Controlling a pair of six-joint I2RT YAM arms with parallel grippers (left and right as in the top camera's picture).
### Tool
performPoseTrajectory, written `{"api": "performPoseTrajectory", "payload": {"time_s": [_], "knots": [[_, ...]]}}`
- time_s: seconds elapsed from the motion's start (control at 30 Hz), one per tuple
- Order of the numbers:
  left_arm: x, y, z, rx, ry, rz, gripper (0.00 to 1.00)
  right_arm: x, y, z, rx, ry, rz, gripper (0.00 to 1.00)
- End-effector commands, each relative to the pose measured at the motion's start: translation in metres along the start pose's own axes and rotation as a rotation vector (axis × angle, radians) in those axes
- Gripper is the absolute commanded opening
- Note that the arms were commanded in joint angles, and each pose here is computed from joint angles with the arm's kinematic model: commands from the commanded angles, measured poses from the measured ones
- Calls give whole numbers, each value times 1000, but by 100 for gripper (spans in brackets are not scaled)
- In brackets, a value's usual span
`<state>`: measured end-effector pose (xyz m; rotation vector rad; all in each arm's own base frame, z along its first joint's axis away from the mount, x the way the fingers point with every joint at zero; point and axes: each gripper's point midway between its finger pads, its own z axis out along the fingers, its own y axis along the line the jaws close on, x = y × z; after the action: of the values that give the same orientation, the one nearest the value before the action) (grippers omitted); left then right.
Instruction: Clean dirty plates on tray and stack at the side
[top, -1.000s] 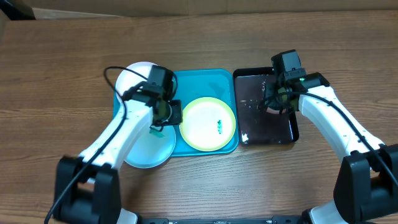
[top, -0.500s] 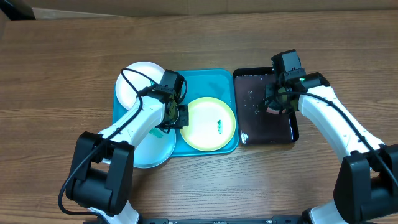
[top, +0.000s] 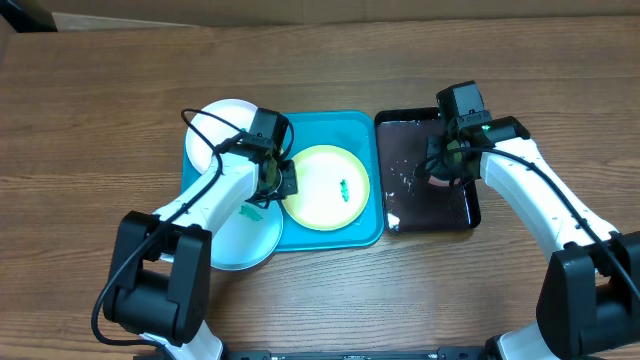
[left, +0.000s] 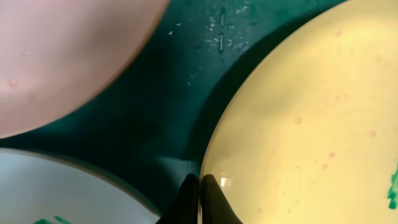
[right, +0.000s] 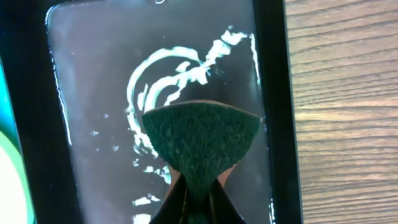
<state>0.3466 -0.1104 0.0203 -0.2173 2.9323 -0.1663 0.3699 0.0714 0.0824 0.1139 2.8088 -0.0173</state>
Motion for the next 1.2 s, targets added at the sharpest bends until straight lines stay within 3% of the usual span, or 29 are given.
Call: {"api": "performPoseTrajectory", "payload": {"time_s": [0.0, 0.07, 0.13, 0.23, 0.73, 1.07, 1.17], "knots": [[-2, 4, 4, -18, 0, -35, 12, -9, 4, -7, -22, -27, 2, 4], [-3, 4, 4, -17, -3, -34, 22, -9, 4, -7, -22, -27, 2, 4], [-3, 4, 4, -17, -5, -34, 22, -9, 4, -7, -22, -28, 2, 4], [-4, 4, 4, -15, -8, -33, 4, -9, 4, -7, -22, -26, 2, 4], [-6, 2, 4, -10, -18, -67, 4, -13, 6, -36, -28, 18, -22, 4], [-8, 1, 4, -5, -25, -65, 4, 26, 4, 22, -38, 64, -25, 4], [-8, 1, 4, -6, -25, -64, 4, 23, 5, 19, -40, 56, -28, 4]]}}
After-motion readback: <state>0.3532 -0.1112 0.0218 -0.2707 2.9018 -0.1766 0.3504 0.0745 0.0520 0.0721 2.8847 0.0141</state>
